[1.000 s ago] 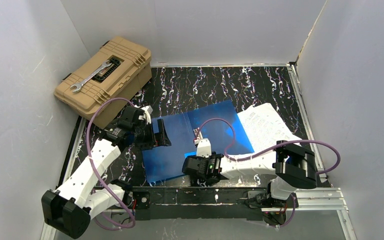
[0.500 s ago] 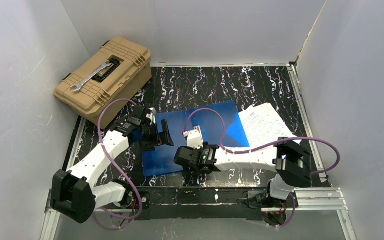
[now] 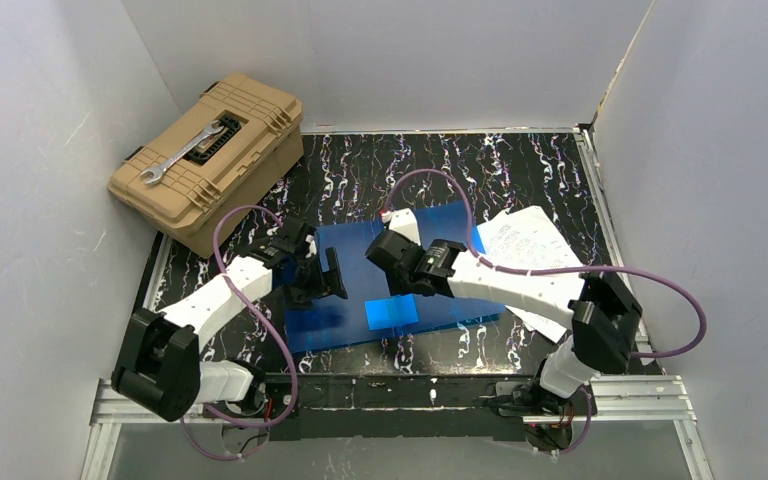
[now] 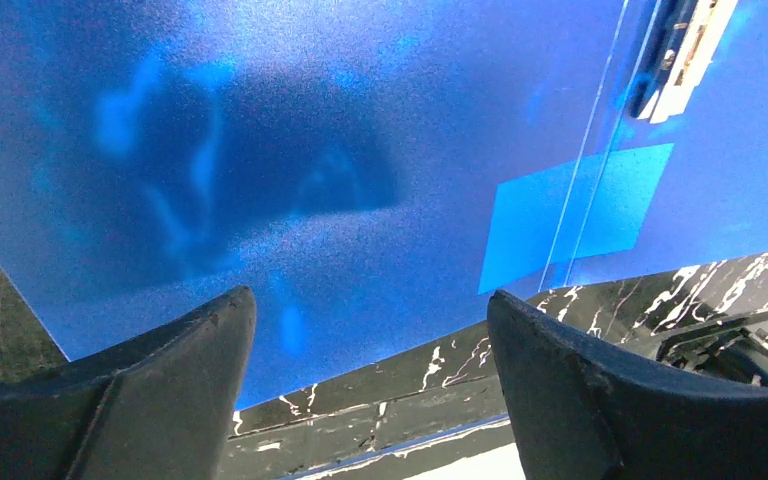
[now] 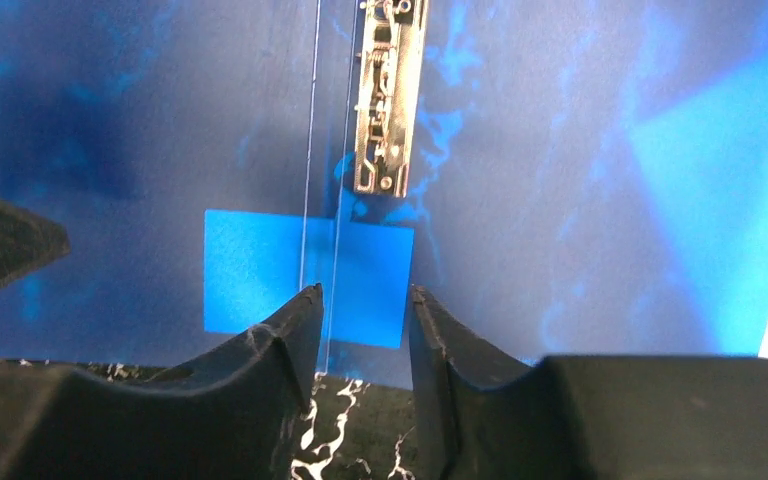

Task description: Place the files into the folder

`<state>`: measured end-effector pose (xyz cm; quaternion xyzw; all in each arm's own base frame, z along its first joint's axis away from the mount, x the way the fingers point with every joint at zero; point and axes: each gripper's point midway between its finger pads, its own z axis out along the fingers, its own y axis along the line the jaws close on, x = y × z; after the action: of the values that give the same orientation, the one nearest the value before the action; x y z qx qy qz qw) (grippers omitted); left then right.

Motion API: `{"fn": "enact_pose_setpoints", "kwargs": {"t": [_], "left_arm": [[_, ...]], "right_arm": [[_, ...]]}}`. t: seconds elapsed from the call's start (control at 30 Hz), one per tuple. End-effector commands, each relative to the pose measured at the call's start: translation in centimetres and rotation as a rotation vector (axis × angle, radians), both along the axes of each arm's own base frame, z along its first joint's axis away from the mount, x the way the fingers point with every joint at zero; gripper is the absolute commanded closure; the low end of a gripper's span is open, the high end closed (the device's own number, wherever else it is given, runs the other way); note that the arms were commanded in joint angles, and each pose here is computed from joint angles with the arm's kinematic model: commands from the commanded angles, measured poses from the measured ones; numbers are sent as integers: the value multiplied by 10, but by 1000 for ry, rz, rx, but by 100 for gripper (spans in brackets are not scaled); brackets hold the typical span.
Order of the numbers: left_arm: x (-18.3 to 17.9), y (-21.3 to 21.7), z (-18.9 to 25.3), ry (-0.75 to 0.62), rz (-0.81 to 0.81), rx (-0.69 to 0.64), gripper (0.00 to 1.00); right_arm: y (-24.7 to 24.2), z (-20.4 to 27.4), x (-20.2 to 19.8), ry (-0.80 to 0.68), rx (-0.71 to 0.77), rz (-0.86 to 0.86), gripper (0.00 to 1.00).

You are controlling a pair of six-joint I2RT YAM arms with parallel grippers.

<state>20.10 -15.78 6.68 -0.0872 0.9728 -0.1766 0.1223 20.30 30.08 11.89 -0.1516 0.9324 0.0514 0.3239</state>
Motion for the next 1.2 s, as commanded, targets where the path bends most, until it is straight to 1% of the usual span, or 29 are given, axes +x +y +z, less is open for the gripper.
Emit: {"fn": "enact_pose_setpoints", "kwargs": {"t": [0.0,0.17,0.4,0.73,1.17], "left_arm": [[-1,1,-13,21,26,48,18],[-3,2,-27,46,38,93,21],[-7,7,-44,76,45,137,27],[-12,8,-51,92,44,140,29],[-13,5,-49,88,31,127,30]], "right_arm": [[14,0,22,15,15,51,57],[22,-16,36,54,39,60,65],[31,-34,45,86,32,69,70],[33,-57,49,117,12,62,73],[30,-72,56,110,-37,39,78]]}}
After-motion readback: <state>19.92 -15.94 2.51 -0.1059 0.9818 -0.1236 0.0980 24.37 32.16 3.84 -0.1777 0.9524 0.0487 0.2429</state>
